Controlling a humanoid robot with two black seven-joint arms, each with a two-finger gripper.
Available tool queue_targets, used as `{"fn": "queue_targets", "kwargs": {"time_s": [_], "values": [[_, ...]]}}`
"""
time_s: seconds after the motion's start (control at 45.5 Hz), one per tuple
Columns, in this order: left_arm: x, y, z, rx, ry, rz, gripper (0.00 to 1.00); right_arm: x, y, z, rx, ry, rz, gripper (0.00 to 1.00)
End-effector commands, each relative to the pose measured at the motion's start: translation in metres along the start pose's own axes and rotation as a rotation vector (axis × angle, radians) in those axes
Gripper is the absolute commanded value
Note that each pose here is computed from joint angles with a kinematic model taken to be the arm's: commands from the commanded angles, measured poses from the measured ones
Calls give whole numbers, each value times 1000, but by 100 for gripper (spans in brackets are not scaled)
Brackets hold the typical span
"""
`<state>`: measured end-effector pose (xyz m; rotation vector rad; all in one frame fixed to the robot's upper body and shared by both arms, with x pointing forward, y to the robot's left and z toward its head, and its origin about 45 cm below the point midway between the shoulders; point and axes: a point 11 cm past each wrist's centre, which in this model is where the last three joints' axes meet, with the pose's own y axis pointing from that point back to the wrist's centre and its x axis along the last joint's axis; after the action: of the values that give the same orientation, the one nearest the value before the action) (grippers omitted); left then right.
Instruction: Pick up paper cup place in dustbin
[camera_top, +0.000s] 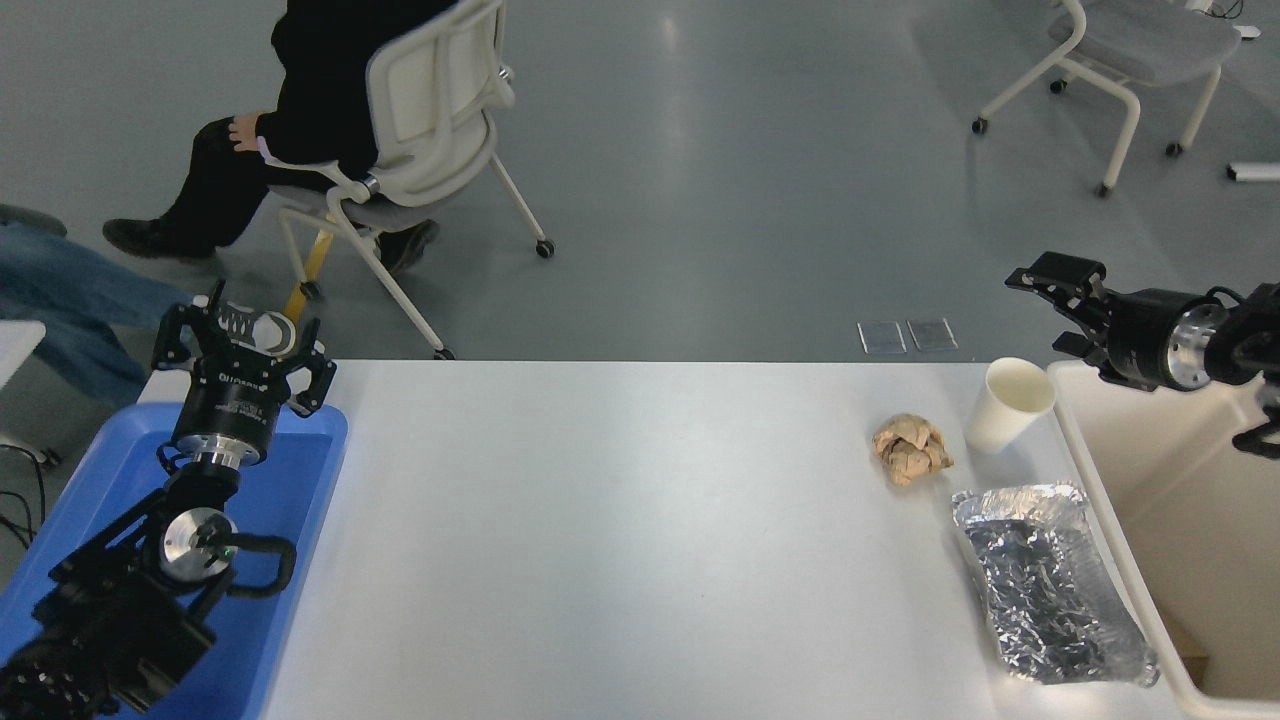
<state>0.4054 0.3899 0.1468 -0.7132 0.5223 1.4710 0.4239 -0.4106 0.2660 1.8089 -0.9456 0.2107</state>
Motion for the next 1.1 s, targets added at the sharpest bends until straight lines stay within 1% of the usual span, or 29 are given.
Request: {"fn": "queue_targets", "kwargs": {"time_s": [0.0,0.088,0.198,0.242,0.374,0.462,0.593,0.681,0.879,0.989,1.077], "values": [[0,0,0,0,0,0,99,2,35,-56,-69,119,-188,100],[0,0,0,0,0,0,99,-20,54,-75,-110,111,-352,100],[0,0,0,0,0,0,99,-37,65,-101,-124,108,-505,100],[0,0,0,0,0,0,99,-38,69,-109,-127,112,-533,100],[0,0,0,0,0,1,99,-27,80,-150,-101,215,-490,100],[0,0,0,0,0,1,99,-18,92,-167,-76,239,-453,100],[0,0,0,0,0,0,99,-14,97,-171,-90,269,-439,100],[0,0,0,0,0,0,99,-8,100,-167,-150,307,-423,100],[1,1,0,0,0,2,99,9,117,-168,-356,396,-340,100],[1,1,0,0,-2,5,99,11,120,-175,-389,421,-320,100],[1,1,0,-1,-3,6,99,16,126,-176,-360,395,-304,100]]}}
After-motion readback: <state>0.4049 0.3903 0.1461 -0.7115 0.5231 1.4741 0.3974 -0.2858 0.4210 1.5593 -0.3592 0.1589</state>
